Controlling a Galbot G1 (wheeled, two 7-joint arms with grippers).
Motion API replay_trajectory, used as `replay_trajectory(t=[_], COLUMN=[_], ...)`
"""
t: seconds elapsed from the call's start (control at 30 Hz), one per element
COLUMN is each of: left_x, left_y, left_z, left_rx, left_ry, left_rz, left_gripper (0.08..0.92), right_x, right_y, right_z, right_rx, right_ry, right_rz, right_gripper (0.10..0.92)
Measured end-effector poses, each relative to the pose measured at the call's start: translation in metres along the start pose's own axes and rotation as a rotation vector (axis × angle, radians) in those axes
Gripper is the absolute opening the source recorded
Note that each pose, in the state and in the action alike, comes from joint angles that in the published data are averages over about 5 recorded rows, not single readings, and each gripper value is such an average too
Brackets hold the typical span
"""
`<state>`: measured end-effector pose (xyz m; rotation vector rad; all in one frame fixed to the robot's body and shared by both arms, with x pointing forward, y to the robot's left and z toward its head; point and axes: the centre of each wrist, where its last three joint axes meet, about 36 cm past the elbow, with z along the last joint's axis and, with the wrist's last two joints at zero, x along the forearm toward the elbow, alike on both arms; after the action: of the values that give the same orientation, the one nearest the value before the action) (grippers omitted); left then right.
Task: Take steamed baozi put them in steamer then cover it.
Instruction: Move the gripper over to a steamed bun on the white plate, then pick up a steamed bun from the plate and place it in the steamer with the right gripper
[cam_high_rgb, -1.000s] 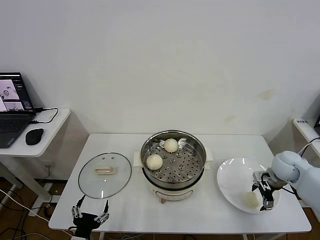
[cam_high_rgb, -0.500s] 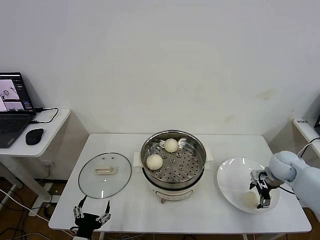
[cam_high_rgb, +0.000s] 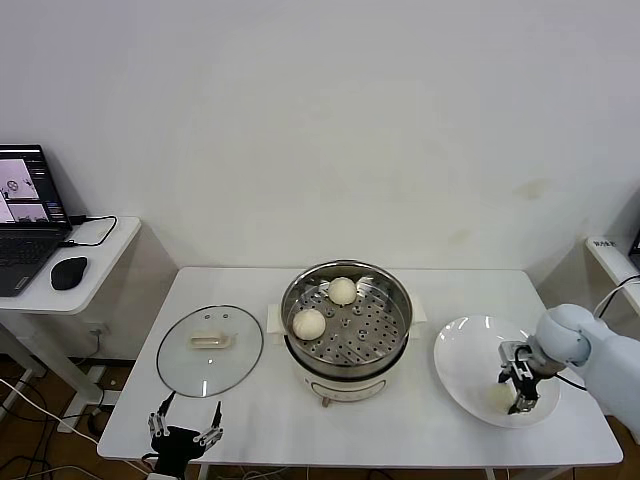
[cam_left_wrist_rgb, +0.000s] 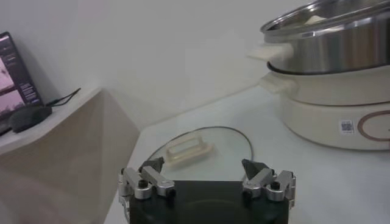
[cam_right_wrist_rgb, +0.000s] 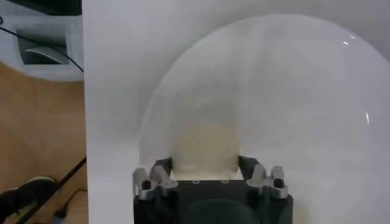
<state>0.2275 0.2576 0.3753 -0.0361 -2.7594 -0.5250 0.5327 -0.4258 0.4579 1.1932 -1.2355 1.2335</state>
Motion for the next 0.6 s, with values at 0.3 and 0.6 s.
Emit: replay_trajectory(t=[0.3, 0.6], left_x=[-0.004, -0.007], left_y=[-0.002, 0.002], left_z=[-0.002, -0.005], left_rx=[0.005, 0.002], left_ry=[-0.011, -0.027], left_rz=[0.002, -0.007], left_gripper=[0.823, 0.823], right_x=[0.031, 0.111], right_y=[-0.010, -0.060], right_z=[0.007, -0.009], right_rx=[-0.020, -0.011], right_ry=[-0.016, -0.112], right_rz=[0.033, 0.131], right_gripper=[0.560, 0.560])
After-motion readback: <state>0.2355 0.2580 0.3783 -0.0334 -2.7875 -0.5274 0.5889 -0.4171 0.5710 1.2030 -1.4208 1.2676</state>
